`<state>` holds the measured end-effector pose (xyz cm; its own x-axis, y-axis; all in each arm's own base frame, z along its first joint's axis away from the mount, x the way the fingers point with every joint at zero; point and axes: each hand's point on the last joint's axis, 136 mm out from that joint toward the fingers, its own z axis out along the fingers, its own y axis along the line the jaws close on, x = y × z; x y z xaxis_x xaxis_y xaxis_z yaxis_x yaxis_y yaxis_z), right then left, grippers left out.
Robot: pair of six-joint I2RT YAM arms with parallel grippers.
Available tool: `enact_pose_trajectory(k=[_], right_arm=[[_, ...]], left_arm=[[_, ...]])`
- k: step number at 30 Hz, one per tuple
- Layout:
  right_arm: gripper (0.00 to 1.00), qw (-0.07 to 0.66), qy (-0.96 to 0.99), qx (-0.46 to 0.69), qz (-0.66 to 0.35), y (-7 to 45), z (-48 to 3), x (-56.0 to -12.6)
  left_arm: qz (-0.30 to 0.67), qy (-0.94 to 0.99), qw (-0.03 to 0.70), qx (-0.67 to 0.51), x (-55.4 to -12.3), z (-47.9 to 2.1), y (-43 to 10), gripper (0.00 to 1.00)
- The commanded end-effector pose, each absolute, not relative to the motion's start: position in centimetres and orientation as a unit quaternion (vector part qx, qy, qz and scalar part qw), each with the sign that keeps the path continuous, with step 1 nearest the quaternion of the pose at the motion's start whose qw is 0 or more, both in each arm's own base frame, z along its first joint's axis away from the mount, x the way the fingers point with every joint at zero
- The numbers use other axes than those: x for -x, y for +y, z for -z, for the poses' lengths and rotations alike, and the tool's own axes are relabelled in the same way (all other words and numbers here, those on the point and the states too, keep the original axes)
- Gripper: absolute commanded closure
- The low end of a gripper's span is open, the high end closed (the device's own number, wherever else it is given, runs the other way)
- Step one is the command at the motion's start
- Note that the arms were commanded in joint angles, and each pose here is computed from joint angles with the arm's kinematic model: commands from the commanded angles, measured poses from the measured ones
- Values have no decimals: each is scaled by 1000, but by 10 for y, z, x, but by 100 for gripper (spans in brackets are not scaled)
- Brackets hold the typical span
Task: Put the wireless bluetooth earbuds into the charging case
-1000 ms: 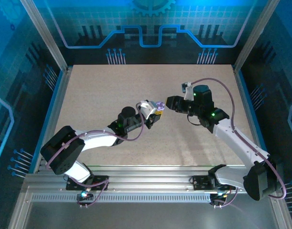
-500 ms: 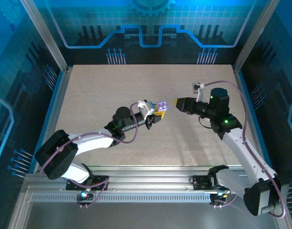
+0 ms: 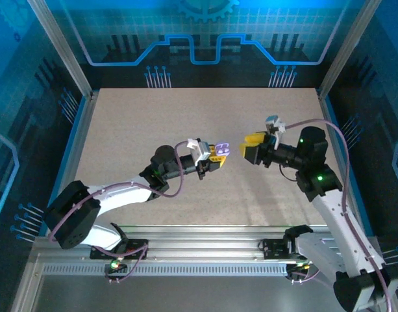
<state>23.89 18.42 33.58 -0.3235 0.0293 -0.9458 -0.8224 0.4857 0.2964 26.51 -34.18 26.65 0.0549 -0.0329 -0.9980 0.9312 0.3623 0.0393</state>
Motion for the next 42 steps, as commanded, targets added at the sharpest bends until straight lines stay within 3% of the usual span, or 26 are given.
enact_pose_trajectory(k=[1, 7, 26, 33, 42], right_arm=[[49, 531, 630, 416, -385, 191, -336, -215], [46, 508, 601, 517, -337, 192, -317, -206], [44, 432, 599, 564, -370, 221, -288, -234], [47, 421, 581, 576, -392, 232, -291, -230], [58, 439, 574, 587, -365, 224, -299, -222]], left_arm=[[417, 532, 604, -422, -249, -283, -343, 81], [419, 518, 605, -436, -243, -292, -344, 81], [426, 499, 609, -445, -235, -302, -345, 81], [425, 500, 610, -445, -236, -302, -345, 81], [416, 508, 609, -445, -240, -295, -345, 81]])
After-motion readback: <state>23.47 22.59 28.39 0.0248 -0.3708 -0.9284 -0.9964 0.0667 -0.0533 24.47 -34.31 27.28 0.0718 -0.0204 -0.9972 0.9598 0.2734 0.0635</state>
